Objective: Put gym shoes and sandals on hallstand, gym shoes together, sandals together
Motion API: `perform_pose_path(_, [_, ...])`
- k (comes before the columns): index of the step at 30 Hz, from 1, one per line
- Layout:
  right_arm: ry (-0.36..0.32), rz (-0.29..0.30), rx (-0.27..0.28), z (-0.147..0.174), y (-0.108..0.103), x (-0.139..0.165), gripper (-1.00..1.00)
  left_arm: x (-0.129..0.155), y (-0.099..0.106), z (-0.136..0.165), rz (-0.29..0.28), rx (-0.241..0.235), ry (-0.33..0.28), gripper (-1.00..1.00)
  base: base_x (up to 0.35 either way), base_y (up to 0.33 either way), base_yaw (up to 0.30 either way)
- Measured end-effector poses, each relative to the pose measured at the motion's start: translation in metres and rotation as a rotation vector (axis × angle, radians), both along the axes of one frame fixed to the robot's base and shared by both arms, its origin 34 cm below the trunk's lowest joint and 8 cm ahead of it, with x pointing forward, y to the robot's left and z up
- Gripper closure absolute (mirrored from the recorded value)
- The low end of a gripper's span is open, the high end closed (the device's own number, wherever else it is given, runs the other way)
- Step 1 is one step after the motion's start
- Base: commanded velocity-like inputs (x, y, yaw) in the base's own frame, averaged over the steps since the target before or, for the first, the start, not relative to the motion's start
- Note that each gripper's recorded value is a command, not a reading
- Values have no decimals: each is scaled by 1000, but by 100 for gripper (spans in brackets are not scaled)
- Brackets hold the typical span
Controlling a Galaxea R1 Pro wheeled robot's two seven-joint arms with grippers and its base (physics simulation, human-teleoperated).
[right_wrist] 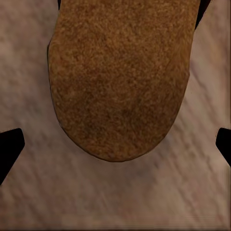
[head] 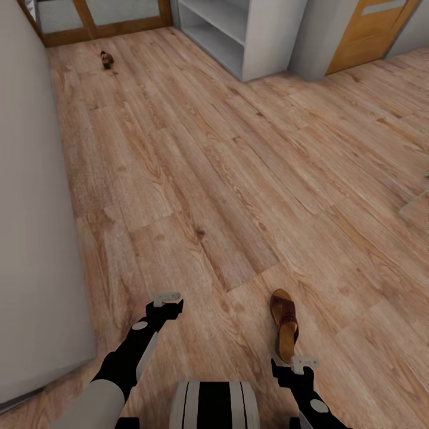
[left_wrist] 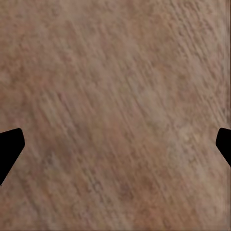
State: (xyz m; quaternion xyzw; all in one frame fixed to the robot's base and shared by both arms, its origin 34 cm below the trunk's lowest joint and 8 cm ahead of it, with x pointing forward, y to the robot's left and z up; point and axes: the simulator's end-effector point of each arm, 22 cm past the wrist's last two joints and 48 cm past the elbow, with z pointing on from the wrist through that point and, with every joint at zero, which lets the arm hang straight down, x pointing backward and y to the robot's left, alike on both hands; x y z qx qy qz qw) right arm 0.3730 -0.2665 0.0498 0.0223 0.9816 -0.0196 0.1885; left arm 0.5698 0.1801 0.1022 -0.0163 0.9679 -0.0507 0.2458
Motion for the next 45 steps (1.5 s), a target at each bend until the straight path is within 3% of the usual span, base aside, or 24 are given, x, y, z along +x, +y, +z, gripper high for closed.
perform_pose_path(23, [2,0,-1,0,0,-1,-100,0,-1,0,0,-2,1,-100,31,0,-3])
perform_pose_path(24, [2,0,-1,0,0,-1,100,0,-1,0,0,-2,1,-100,0,0,0])
perform_pose_path(45, [2,2,-3,0,-1,-1,100,0,-1,0,0,-2,1,-100,0,0,0])
